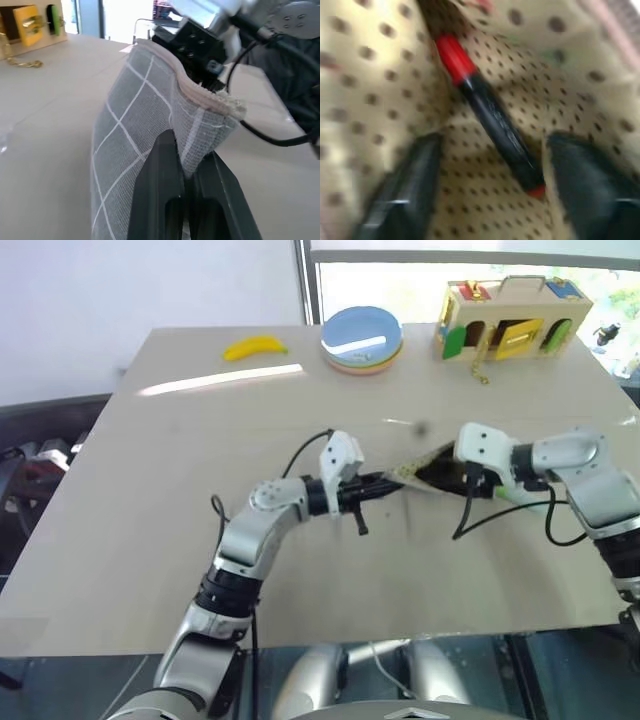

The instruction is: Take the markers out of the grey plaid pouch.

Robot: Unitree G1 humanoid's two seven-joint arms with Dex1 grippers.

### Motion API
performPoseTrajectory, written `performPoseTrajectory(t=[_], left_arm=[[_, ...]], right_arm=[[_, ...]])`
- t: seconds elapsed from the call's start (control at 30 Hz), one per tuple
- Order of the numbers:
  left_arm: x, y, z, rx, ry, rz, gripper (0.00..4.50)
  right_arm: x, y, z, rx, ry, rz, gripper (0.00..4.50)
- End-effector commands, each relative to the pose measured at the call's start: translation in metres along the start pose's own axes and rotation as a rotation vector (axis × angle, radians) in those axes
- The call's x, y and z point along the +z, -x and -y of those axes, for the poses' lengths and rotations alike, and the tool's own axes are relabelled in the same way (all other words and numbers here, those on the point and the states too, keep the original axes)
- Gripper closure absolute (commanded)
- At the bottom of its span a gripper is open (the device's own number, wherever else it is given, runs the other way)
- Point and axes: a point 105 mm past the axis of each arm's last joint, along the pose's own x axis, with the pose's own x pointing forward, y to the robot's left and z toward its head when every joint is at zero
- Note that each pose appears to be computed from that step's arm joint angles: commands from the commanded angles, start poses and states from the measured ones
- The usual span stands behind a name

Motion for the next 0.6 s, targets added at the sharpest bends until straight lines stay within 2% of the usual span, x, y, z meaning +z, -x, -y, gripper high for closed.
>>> performPoseTrajectory(t=[0.03,0.27,0.6], left_arm=[[0.017,-0.004,0.012,-0.068,-0.016,0.045,4.5],[0.007,-0.01,0.022,-0.133,0.043,0.021,4.5],[-0.005,-0.018,0.026,-0.129,0.048,0.001,4.5]], right_arm=[[0.01,0.009,-0.003,0.046,0.052,-0.039,0.36],[0.005,0.013,-0.025,0.234,0.067,-0.122,0.36],[-0.017,-0.005,-0.027,0.304,0.054,-0.199,0.36]])
